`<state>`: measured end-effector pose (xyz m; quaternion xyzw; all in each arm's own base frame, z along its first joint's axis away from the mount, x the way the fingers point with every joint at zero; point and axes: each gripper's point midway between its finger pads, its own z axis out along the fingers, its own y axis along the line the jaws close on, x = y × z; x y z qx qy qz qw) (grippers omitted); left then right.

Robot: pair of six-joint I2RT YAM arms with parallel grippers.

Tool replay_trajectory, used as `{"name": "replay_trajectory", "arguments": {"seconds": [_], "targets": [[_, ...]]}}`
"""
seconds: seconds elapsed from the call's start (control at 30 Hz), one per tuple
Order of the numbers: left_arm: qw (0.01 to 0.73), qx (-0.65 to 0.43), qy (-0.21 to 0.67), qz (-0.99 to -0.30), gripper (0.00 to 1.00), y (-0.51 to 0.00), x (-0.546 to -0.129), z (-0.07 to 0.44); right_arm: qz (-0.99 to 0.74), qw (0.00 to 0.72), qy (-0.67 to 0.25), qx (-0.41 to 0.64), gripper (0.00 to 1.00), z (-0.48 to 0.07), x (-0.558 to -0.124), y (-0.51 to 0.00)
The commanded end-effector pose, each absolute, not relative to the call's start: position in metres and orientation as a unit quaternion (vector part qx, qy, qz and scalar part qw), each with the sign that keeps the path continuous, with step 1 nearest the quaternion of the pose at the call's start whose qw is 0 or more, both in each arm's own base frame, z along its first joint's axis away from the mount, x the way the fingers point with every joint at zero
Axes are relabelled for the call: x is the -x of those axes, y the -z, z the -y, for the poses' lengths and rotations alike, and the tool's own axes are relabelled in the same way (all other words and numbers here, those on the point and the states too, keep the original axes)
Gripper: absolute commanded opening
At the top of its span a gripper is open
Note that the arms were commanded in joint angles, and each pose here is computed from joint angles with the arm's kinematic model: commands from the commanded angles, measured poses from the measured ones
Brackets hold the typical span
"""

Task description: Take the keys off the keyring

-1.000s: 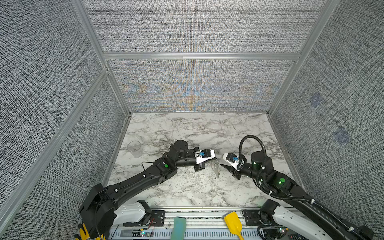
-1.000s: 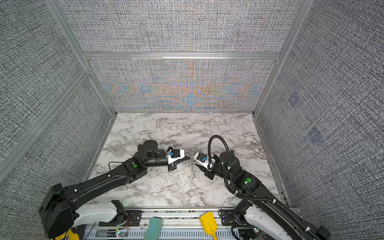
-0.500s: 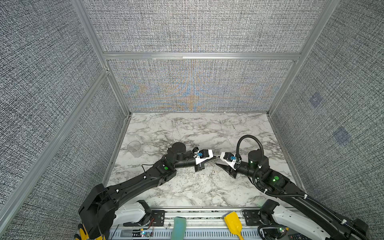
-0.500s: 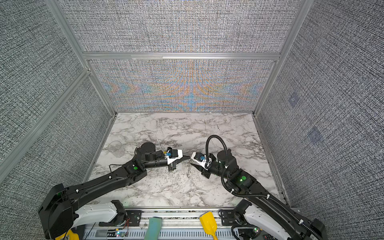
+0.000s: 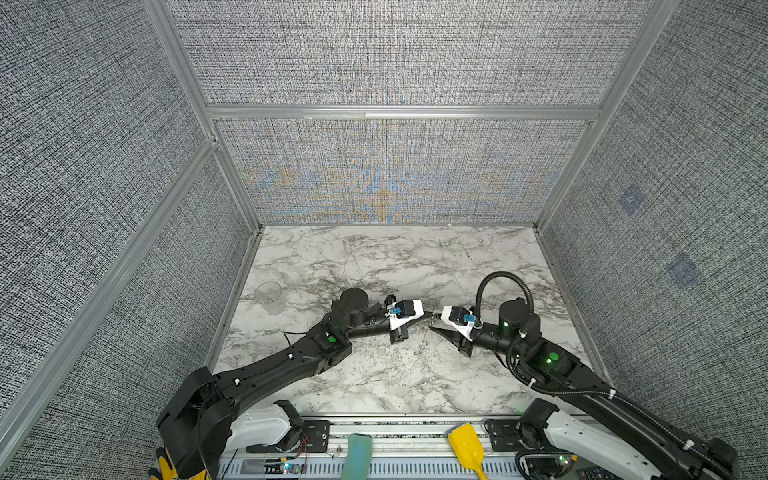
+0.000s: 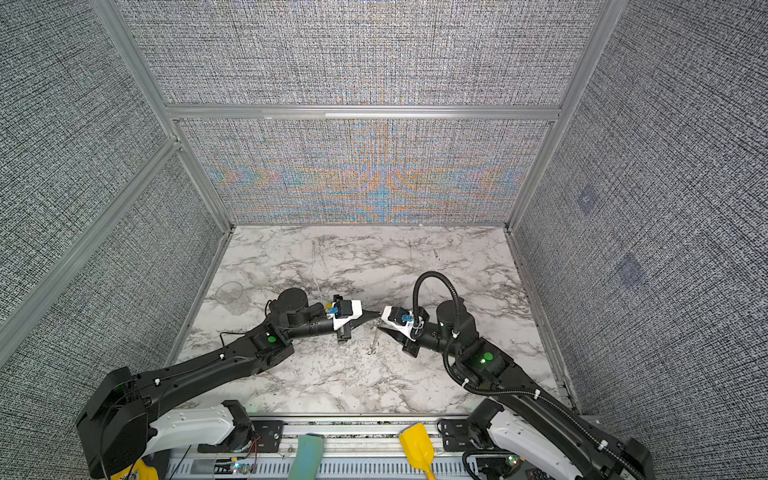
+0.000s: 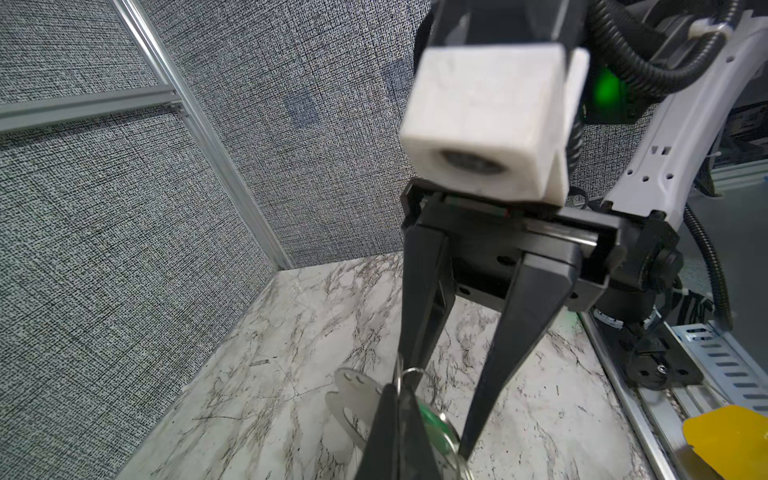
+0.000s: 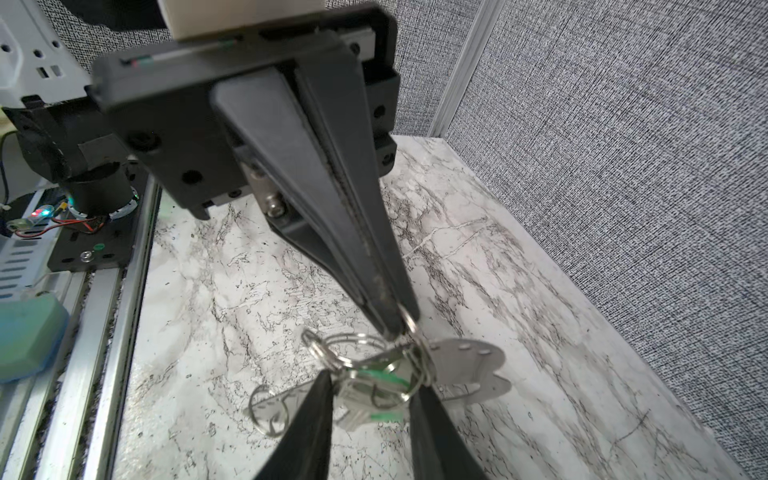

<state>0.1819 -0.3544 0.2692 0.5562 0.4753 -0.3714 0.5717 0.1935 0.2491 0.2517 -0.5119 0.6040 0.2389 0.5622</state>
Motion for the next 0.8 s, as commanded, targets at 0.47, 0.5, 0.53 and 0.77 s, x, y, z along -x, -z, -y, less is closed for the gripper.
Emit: {"name": "replay_trajectory", "arguments": {"seconds": [0.47, 0.5, 0.53, 0.77], "targets": [[0.592, -0.536, 0.411, -0.44, 0.0, -0.287, -0.173, 0.355, -0.601, 0.569, -0.146, 0.542, 0.31, -0.223, -0.194, -0.269], [0.592, -0.537, 0.412, -0.438, 0.0, -0.288, -0.173, 0.355, -0.598, 0.571, -0.145, 0.544, 0.29, -0.223, -0.193, -0.272], [0.589, -0.539, 0.412, -0.439, 0.0, -0.286, -0.173, 0.355, -0.593, 0.574, -0.146, 0.545, 0.27, -0.223, -0.193, -0.276], [0.577, -0.552, 0.412, -0.439, 0.0, -0.283, -0.171, 0.357, -0.574, 0.565, -0.161, 0.57, 0.12, -0.233, -0.189, -0.281]]}}
